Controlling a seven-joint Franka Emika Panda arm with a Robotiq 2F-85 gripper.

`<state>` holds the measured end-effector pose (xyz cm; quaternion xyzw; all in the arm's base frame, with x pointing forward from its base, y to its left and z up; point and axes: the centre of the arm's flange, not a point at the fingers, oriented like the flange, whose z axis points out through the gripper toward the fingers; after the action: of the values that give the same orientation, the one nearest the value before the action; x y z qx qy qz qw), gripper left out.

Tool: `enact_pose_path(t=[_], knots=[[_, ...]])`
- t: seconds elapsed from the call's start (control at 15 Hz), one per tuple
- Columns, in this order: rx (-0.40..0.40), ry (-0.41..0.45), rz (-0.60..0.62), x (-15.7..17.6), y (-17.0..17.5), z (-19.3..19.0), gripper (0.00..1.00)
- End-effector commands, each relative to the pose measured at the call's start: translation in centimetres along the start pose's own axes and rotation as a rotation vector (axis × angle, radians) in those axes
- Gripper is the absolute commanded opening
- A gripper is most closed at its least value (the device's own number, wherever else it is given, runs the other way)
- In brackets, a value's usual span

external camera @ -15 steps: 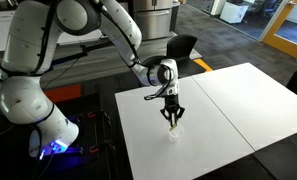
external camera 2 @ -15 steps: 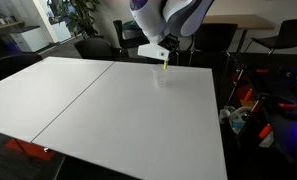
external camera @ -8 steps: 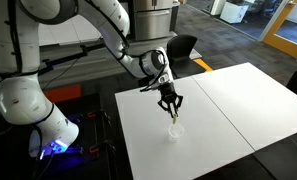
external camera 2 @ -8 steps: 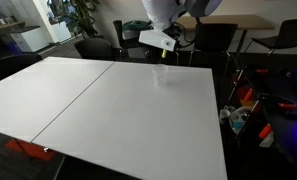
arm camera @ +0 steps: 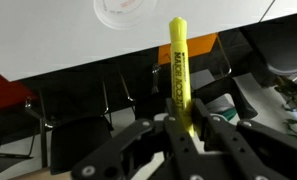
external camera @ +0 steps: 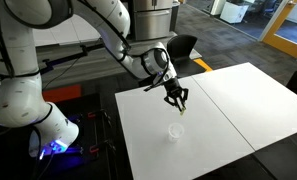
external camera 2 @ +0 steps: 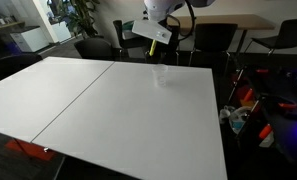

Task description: Remove the marker from the cup and place it on the table

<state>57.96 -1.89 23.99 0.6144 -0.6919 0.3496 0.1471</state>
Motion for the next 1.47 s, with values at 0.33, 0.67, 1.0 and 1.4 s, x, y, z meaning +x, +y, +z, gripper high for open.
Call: enact_pose_path(t=[0.33, 0.67, 1.0, 1.4], knots=[[0.147, -0.248, -0.132, -0.8, -4.5, 0.8, 0.05], [0.182, -0.403, -0.228, -1.9, -7.0, 2.0, 0.05], [0.164, -0.557, -0.317, -2.5, -10.0, 4.3, 0.05], [0.125, -0.695, -0.373, -3.4, -12.7, 6.9, 0.05]])
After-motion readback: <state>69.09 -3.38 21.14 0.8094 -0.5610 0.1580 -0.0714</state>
